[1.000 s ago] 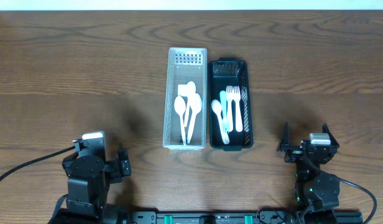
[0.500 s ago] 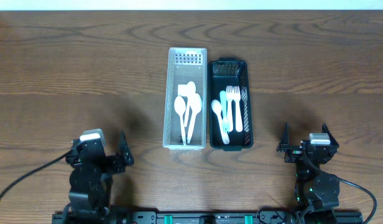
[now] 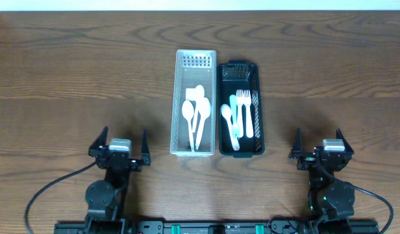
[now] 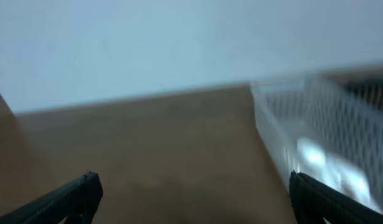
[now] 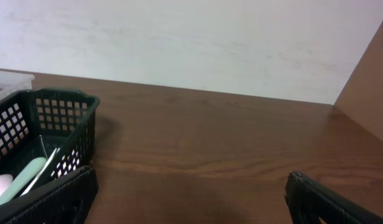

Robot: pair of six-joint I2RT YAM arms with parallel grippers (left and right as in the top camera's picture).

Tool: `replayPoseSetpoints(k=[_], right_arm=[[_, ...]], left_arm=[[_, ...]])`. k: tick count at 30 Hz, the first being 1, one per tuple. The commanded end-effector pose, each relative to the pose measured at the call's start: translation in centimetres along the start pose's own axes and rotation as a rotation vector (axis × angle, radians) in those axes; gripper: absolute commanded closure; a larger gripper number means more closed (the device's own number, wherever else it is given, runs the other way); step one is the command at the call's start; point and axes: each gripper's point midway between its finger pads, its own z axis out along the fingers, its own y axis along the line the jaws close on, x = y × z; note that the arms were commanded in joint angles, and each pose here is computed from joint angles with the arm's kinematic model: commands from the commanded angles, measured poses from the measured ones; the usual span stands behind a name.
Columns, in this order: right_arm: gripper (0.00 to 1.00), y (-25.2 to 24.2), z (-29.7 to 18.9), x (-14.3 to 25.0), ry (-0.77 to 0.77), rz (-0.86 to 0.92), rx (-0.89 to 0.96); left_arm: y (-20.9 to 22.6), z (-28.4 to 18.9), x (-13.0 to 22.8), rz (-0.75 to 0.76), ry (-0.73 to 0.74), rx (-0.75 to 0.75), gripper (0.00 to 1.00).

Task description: Pack container

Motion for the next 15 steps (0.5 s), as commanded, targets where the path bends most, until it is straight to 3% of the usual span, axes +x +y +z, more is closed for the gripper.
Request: replayPoseSetpoints(k=[1, 15], right_arm=[[0.01, -0.15, -0.01, 0.06, 0.0, -0.012, 0.005], [0.01, -0.16, -0.01, 0.06, 0.001, -0.012, 0.005]], left_arm=[[-0.98, -0.19, 1.33, 0.04, 0.036, 0.06, 0.02], [-1.05, -0.18, 1.5, -0.045, 0.046, 0.062, 0.02]])
